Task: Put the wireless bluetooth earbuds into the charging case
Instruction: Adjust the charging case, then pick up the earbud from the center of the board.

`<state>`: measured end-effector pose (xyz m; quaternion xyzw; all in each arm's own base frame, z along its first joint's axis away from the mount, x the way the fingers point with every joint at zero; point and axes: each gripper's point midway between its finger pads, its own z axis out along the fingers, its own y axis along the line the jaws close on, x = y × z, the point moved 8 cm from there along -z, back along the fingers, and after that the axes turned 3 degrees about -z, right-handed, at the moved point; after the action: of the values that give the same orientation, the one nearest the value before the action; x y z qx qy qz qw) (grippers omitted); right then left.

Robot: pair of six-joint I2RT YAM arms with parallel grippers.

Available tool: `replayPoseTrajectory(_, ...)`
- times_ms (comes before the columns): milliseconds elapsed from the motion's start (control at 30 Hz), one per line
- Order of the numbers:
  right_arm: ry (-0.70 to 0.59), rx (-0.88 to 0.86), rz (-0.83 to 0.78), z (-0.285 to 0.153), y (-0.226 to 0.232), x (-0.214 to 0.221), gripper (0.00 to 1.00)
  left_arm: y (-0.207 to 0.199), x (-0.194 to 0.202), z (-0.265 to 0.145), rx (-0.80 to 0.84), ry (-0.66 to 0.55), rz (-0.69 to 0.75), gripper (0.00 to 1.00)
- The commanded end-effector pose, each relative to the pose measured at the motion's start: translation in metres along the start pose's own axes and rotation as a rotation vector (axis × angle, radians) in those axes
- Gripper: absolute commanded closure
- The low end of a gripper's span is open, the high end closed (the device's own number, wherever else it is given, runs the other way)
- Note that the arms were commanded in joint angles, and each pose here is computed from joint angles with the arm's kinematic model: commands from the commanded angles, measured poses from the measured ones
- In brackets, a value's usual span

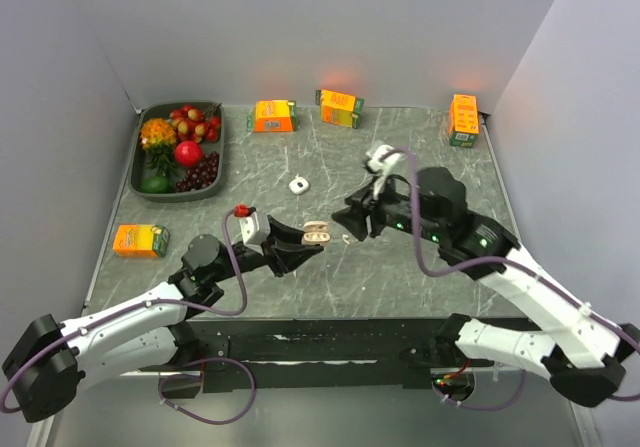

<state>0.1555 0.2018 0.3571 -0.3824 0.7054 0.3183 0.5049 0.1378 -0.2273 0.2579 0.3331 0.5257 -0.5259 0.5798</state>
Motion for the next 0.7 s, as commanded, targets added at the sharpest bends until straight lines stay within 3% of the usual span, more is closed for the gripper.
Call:
replayPoseTrajectory(0,-0.132,0.346,0.157,-0.013,-0.026,-0.002,0.44,-0.004,-0.023,0.001,-0.088,-0.188,0.034,0.99)
replayPoseTrajectory(167,0.0,0.476,0.363,0.003,-0.043,0.036,0.44,-0.003,-0.026,-0.005,-0.145,-0.274,0.047,0.99)
replayPoseTrajectory(533,0.231,0.527,0.537,0.036,-0.079,0.112,0.48,-0.006,-0.031,-0.019,-0.176,-0.324,0.046,0.99)
replayPoseTrajectory(667,0.353,0.545,0.549,0.055,-0.088,0.146,0.42,-0.008,-0.028,-0.023,-0.173,-0.315,0.027,0.99)
